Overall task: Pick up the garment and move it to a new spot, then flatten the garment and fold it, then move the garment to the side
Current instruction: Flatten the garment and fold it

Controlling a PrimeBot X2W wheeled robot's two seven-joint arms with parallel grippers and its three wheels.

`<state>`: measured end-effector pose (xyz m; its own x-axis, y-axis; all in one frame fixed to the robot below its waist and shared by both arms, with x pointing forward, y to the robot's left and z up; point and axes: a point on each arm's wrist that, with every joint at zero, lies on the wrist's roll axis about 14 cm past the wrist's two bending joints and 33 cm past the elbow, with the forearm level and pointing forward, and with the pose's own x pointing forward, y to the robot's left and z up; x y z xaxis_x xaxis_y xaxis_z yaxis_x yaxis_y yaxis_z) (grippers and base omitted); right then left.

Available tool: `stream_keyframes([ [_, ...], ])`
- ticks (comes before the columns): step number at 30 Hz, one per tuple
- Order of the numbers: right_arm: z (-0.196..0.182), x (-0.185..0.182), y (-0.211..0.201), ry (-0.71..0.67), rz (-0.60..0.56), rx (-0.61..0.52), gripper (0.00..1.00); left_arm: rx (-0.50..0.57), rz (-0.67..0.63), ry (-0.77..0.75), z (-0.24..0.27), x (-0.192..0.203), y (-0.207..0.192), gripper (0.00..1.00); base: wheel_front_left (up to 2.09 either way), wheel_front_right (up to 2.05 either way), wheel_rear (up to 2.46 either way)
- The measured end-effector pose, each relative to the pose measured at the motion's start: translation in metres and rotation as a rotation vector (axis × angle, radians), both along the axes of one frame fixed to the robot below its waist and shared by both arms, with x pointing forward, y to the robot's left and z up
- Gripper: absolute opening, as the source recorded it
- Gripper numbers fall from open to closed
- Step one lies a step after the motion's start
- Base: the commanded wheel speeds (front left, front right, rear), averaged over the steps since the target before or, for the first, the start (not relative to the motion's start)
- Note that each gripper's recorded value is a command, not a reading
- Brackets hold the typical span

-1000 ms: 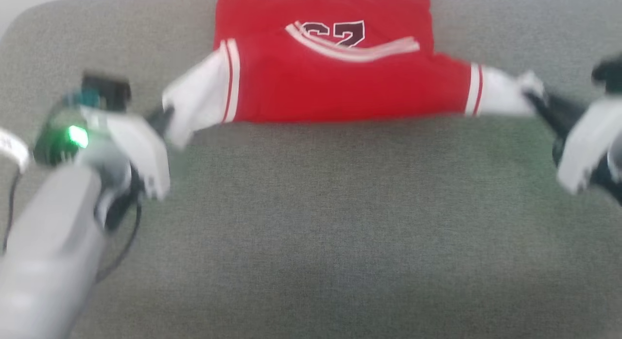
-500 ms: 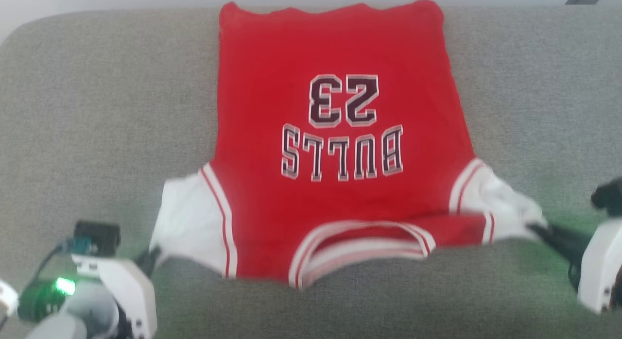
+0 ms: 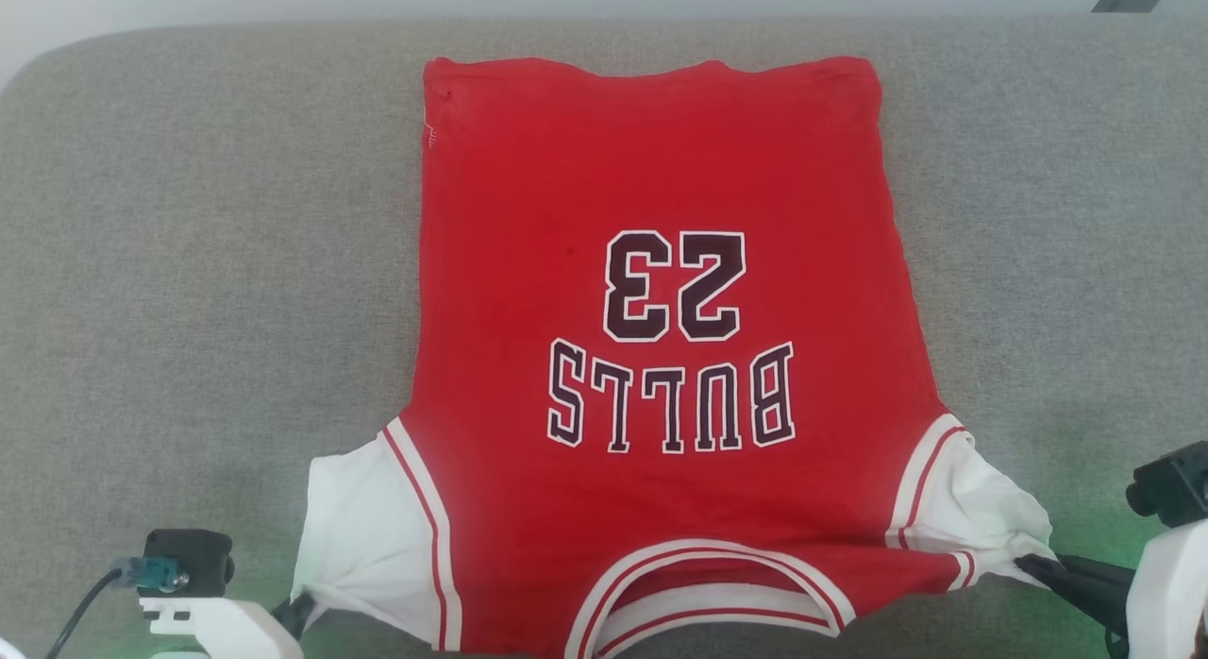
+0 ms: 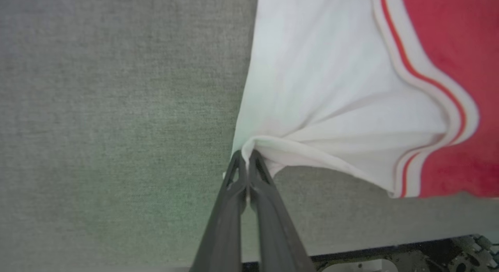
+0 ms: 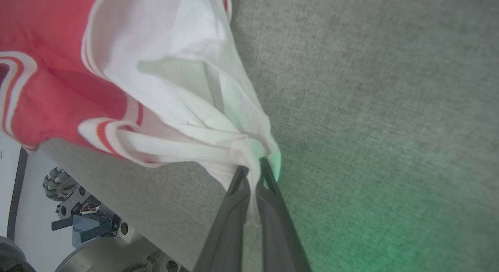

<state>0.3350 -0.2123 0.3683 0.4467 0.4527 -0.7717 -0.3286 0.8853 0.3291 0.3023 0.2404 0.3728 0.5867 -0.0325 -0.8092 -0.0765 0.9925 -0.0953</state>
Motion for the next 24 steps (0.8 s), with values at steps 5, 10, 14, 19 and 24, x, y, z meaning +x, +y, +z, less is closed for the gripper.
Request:
stream_keyframes([
  [5,-0.008,0.004,-0.001,-0.004,-0.018,-0.012,1.00,-0.022,-0.001,-0.061,0.005,0.010,-0.011,0.00,0.00,0.00,0.00],
  [10,-0.001,0.015,0.006,-0.036,-0.013,0.003,1.00,-0.042,-0.010,-0.119,0.012,0.023,-0.020,0.00,0.00,0.00,0.00],
  [14,0.022,0.044,0.000,-0.129,-0.042,0.001,1.00,-0.059,-0.015,-0.151,0.016,0.030,-0.028,0.00,0.00,0.00,0.00],
  [19,0.068,0.100,0.000,-0.322,-0.072,0.017,1.00,-0.069,-0.022,-0.202,0.020,0.043,-0.035,0.00,0.00,0.00,0.00],
  [24,0.104,0.170,0.028,-0.486,-0.076,0.035,1.00,-0.094,-0.035,-0.227,0.020,0.056,-0.046,0.00,0.00,0.00,0.00],
])
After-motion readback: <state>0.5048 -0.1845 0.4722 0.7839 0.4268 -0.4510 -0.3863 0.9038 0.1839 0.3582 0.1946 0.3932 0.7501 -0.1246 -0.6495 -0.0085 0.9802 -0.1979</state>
